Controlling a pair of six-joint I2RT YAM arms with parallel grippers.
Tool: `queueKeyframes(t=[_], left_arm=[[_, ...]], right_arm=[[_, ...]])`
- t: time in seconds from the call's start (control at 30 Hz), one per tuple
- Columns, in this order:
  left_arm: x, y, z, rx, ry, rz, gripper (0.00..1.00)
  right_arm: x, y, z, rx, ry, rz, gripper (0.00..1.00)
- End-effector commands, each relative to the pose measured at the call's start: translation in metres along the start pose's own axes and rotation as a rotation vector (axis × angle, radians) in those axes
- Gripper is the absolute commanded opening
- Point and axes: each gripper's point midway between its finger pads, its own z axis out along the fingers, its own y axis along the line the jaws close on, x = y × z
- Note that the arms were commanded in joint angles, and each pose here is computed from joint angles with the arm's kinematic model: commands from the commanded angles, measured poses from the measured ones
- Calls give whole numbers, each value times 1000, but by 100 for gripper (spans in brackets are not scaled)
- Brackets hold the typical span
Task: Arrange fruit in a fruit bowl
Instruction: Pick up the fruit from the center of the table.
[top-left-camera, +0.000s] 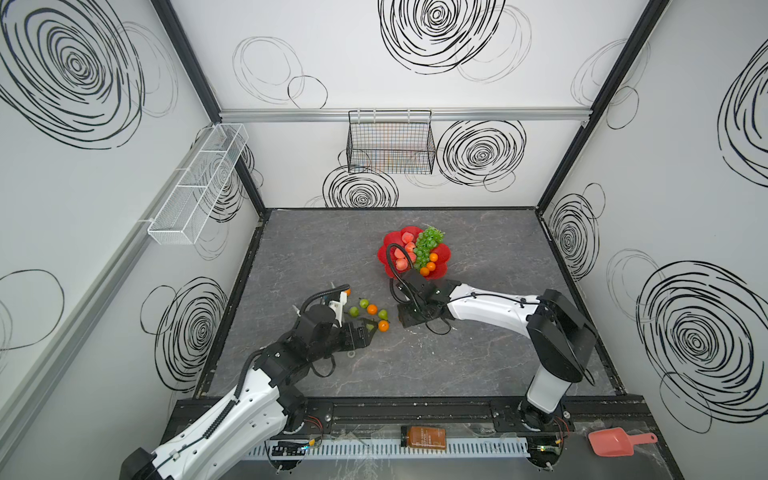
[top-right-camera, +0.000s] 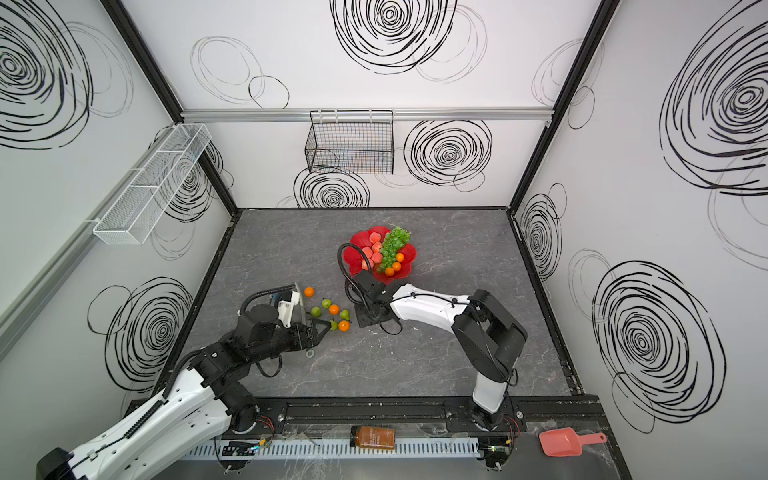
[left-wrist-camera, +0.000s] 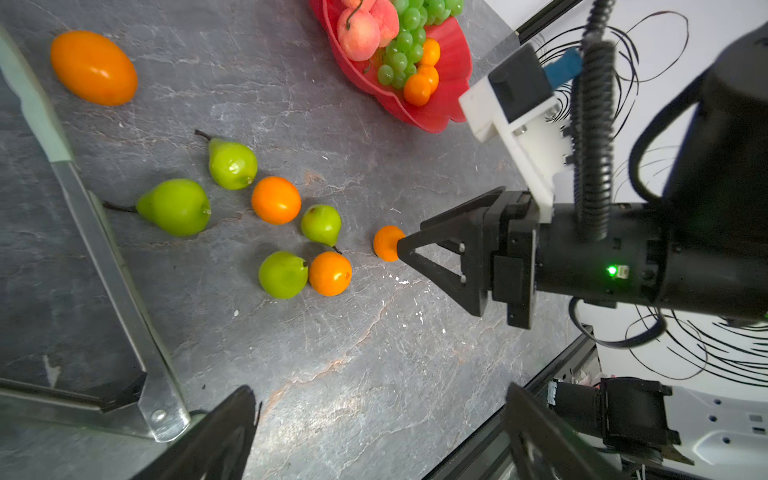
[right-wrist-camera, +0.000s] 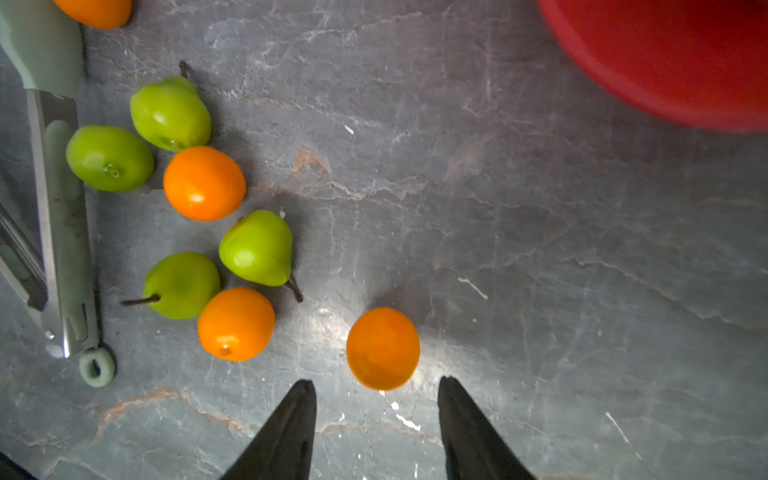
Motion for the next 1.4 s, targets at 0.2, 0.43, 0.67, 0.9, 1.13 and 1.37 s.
queueKeyframes(t=[0.2, 0.43, 0.67, 0.9, 1.13, 1.37], left_arm=[[-3, -4, -2, 35, -4, 22, 96], [-4, -5, -1, 36, -4, 24, 96], [-3, -5, -2, 38, -1, 23, 96], [-3, -3, -1, 35, -4, 18, 96], [-4, -3, -2, 35, -9, 17, 96], [-3, -3, -2, 36, -8, 16, 96]], right_arm=[[0, -4, 15, 66, 43, -28, 54], [5, -5, 24, 73, 75, -31, 52], [9, -6, 31, 85, 102, -35, 49], [13, -7, 33, 85, 113, -37, 45], [17, -9, 31, 87, 115, -36, 41], [19, -10, 29, 82, 115, -37, 40]])
